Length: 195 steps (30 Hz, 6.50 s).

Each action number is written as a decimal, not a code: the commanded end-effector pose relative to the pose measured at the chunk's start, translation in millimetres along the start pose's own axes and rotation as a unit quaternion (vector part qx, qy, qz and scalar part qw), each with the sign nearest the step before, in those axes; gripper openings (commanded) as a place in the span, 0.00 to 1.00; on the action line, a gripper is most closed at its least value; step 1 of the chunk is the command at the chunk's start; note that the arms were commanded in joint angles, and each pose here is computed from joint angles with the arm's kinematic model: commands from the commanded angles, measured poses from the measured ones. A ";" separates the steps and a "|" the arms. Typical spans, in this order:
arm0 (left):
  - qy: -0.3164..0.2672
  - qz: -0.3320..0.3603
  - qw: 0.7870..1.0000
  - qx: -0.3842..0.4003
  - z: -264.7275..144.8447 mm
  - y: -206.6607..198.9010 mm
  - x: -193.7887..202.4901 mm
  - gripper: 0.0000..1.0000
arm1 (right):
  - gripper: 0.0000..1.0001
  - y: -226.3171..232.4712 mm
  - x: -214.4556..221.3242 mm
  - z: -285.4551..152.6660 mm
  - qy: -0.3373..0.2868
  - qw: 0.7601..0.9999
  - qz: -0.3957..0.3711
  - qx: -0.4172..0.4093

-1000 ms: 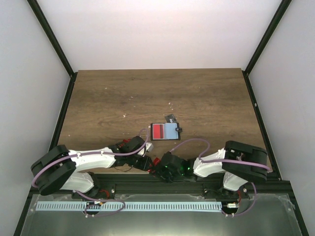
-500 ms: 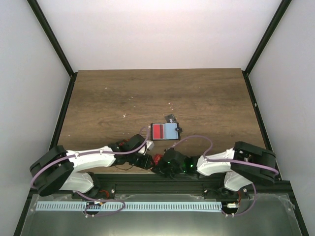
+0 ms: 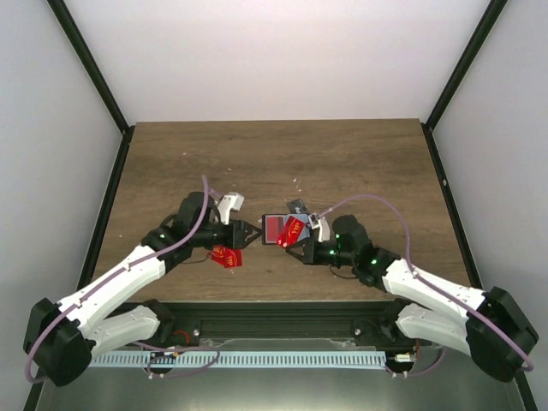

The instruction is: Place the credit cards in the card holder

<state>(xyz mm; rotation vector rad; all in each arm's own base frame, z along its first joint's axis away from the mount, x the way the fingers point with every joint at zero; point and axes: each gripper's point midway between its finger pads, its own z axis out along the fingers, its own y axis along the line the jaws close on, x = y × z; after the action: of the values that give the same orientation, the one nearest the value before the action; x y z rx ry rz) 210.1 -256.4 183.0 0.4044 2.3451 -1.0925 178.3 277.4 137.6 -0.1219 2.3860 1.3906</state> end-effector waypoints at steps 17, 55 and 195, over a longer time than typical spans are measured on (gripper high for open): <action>-0.017 0.081 0.958 0.276 -55.5 -91.8 -13.3 0.32 | 0.01 122.0 10.5 -51.7 0.091 0.920 -0.278 -0.261; 0.081 -0.075 0.993 0.028 79.1 37.4 -24.2 0.04 | 0.70 -93.1 -76.7 -3.2 0.006 0.971 -0.078 0.228; 0.186 -0.085 0.975 -0.087 146.4 83.2 -19.8 0.59 | 0.41 -106.3 -76.5 2.1 0.014 0.967 -0.066 0.247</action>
<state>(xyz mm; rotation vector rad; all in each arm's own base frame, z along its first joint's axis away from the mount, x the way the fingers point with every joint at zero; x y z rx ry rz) 313.9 -324.0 42.5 0.3133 2.8459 -1.0007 275.0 206.9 56.1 -0.1285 2.6611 0.6355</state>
